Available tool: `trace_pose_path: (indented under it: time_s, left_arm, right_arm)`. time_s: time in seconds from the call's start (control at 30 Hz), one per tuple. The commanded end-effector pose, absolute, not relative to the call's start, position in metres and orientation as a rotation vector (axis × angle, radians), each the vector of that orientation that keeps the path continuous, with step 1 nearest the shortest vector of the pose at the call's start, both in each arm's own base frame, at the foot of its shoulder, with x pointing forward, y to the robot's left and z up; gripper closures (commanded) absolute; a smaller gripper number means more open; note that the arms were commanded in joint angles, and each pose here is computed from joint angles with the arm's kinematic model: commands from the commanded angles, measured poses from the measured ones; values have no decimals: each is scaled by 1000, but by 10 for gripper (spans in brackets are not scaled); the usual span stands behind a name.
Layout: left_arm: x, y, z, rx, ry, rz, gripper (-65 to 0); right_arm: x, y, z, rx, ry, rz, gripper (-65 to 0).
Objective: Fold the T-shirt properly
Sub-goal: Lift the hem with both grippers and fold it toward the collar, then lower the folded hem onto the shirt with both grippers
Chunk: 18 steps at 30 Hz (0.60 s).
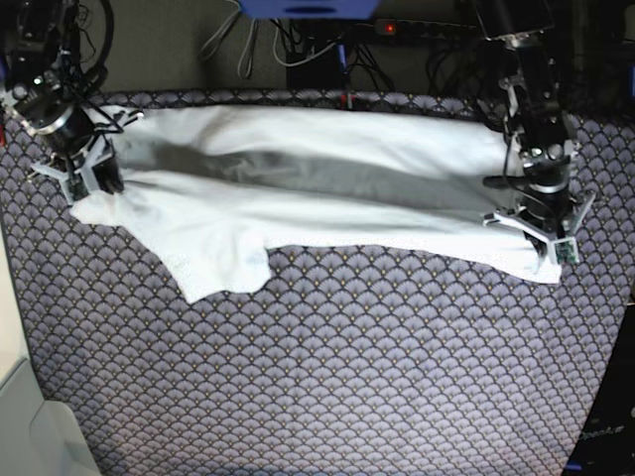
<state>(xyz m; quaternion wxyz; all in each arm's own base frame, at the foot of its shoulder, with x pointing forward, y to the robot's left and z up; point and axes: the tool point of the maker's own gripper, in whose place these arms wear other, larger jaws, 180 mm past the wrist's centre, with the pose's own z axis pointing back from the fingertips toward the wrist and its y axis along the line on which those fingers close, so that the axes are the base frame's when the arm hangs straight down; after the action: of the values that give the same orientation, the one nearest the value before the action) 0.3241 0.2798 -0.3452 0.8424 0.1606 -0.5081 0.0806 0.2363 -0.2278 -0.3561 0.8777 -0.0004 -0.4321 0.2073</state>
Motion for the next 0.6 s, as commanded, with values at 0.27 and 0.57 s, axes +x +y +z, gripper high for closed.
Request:
trace_pose_path:
  time_s: [0.27,0.57]
  left_arm:
    - [322,288,-369,351,-1026,181,-5]
    - [303,289,-390,352,-960,173,-9]
  right_arm:
    - [229,-217,-357,32,-914,428,0]
    - [229,-217,-357,31,-912,428,0]
